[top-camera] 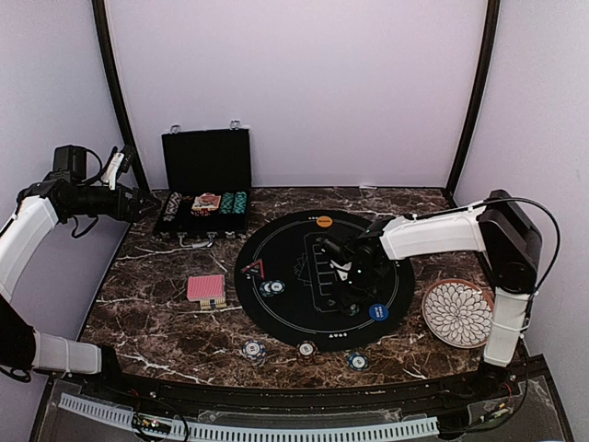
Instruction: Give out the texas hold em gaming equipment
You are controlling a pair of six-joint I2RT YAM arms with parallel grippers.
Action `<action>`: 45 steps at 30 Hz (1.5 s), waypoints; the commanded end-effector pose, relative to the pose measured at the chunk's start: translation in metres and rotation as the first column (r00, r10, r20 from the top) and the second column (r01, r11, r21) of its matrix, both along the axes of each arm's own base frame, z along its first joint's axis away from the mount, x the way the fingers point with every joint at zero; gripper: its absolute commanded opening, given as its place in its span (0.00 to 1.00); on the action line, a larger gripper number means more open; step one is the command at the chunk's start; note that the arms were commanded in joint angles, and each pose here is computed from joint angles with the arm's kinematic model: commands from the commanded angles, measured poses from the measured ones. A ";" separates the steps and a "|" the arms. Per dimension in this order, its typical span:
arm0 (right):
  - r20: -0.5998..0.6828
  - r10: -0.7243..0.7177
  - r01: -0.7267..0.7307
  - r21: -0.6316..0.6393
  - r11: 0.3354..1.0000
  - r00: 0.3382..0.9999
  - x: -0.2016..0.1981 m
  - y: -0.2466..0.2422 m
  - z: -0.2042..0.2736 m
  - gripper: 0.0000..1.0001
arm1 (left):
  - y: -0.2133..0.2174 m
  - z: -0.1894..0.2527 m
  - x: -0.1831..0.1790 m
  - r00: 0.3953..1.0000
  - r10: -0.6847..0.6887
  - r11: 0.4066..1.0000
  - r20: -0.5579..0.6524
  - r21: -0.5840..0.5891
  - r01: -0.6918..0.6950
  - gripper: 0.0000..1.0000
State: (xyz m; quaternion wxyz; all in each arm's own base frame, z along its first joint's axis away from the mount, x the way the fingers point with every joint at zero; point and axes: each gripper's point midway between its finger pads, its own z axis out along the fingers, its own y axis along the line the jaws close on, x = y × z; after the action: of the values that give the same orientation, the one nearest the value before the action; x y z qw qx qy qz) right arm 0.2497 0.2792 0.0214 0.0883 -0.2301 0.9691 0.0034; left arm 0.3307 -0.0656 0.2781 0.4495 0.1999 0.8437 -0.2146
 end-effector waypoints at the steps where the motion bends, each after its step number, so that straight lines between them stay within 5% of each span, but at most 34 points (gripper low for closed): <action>1: 0.007 -0.005 0.005 -0.013 1.000 1.000 0.000 -0.008 0.006 0.69 | 0.000 0.004 -0.004 1.000 -0.006 1.000 0.000 0.003 0.006 0.99; 12: 0.065 -0.079 0.071 0.118 0.990 0.995 0.032 -0.014 0.062 0.75 | 0.000 0.007 -0.004 1.000 -0.005 1.000 0.004 -0.002 0.005 0.99; 24: 0.030 -0.204 0.200 0.101 0.975 0.978 0.036 -0.064 0.025 0.43 | 0.000 0.008 -0.004 1.000 -0.006 1.000 0.008 0.003 0.006 0.99; 45: -0.054 -0.230 0.233 0.080 0.969 0.972 -0.013 -0.081 -0.008 0.30 | 0.000 0.011 -0.003 1.000 -0.006 1.000 0.011 0.002 0.006 0.99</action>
State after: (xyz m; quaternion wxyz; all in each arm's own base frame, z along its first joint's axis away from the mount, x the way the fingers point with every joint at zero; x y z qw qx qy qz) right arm 0.2674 0.2009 0.0202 0.1121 -0.1133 0.9866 0.0338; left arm 0.3291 -0.0658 0.2782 0.4459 0.1988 0.8456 -0.2159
